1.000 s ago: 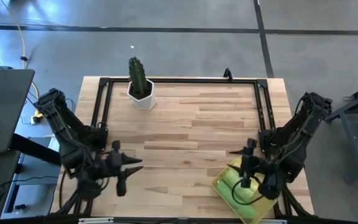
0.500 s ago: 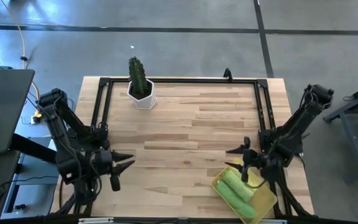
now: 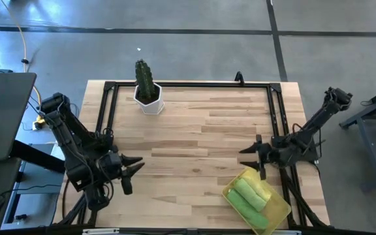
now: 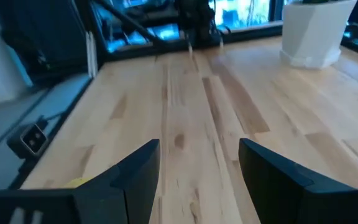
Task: Roll microfiber towels into tight, uniform cylinder then place into a basket
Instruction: Return to Home Position
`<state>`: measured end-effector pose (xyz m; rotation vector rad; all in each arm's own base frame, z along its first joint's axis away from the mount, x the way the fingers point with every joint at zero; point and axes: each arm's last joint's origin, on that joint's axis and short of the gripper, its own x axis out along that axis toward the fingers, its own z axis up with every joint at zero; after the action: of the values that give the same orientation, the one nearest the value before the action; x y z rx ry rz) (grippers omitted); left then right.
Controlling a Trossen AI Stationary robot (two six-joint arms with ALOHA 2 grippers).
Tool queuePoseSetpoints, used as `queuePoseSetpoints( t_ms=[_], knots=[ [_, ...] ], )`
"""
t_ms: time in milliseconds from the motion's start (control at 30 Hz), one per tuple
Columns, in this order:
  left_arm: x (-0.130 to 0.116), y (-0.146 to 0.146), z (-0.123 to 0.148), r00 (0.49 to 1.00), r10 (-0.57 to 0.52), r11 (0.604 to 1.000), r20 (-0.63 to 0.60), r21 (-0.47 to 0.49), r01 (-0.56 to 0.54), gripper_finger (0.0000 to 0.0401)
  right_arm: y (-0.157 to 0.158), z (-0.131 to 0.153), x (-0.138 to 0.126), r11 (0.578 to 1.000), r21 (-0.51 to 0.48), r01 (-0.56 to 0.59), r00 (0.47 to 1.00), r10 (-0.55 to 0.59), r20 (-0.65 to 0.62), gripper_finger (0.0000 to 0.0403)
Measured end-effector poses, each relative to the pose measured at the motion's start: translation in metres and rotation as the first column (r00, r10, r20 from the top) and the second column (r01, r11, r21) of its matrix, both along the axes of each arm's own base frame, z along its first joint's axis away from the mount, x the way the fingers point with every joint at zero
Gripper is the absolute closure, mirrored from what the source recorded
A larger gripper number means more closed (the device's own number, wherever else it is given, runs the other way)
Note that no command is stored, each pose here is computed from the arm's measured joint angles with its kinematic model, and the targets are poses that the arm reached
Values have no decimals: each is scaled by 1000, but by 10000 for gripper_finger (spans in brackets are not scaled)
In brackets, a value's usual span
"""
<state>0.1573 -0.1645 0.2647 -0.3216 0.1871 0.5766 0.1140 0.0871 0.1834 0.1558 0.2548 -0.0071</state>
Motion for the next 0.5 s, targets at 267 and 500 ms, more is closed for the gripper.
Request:
queuePoseSetpoints(
  t_ms=[267,500],
  knots=[
    [5,4,0,1000,25,1000,-4,-6,-25,307,-21,-20,-9,1000,-2,3,986,-3,170,192],
    [9,8,0,999,46,999,-9,-16,-46,307,-28,-17,-10,995,-53,-89,968,99,230,192]
  ],
)
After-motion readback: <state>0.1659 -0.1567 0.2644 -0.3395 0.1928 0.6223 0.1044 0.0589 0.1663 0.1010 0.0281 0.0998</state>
